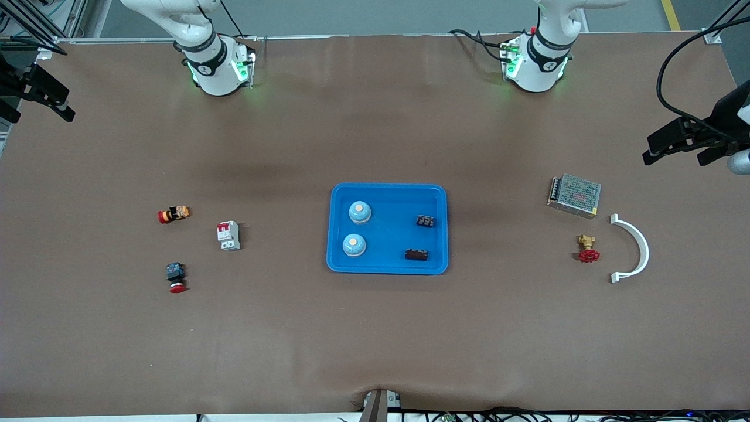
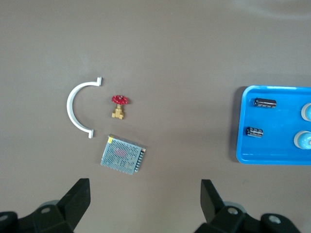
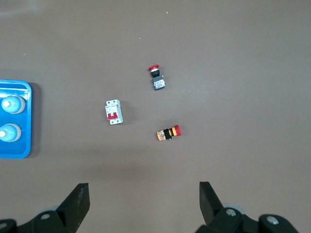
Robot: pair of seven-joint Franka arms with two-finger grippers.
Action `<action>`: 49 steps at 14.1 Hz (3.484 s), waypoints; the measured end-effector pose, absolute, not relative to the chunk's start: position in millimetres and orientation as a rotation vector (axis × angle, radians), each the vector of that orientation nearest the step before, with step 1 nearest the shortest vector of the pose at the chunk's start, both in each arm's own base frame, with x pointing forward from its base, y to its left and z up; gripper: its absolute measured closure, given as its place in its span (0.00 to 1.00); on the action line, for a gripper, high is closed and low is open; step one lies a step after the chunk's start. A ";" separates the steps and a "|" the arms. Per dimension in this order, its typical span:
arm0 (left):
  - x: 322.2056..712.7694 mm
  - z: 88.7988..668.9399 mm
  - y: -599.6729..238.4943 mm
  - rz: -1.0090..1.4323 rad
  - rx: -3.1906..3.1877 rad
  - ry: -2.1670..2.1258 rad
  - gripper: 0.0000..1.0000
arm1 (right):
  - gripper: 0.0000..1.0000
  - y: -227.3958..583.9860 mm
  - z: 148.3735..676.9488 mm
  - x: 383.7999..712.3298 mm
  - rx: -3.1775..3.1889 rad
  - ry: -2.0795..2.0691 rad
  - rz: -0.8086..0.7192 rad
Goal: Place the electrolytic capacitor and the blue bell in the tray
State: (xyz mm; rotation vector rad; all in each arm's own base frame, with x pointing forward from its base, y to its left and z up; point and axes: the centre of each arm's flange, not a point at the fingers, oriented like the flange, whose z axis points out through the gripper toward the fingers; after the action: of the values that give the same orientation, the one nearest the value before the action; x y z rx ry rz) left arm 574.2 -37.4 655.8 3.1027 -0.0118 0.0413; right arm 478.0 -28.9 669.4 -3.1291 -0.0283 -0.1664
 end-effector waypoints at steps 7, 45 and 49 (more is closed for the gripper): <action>576.8 651.6 -56.0 0.071 3.167 -0.061 0.00 | 0.00 -14.5 667.4 506.3 -3.128 -0.078 -0.170; 569.4 634.4 -53.1 -0.087 3.171 -0.167 0.00 | 0.00 -17.3 674.6 542.8 -3.128 -0.073 -0.061; 569.3 634.4 -54.3 -0.087 3.171 -0.169 0.00 | 0.00 -17.3 674.6 542.8 -3.128 -0.073 -0.062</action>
State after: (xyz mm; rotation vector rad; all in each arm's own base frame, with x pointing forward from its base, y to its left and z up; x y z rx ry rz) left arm 569.3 -54.3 634.4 3.1710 -0.1690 -0.0871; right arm 542.8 -17.3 674.6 -3.1285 -0.0728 -0.0617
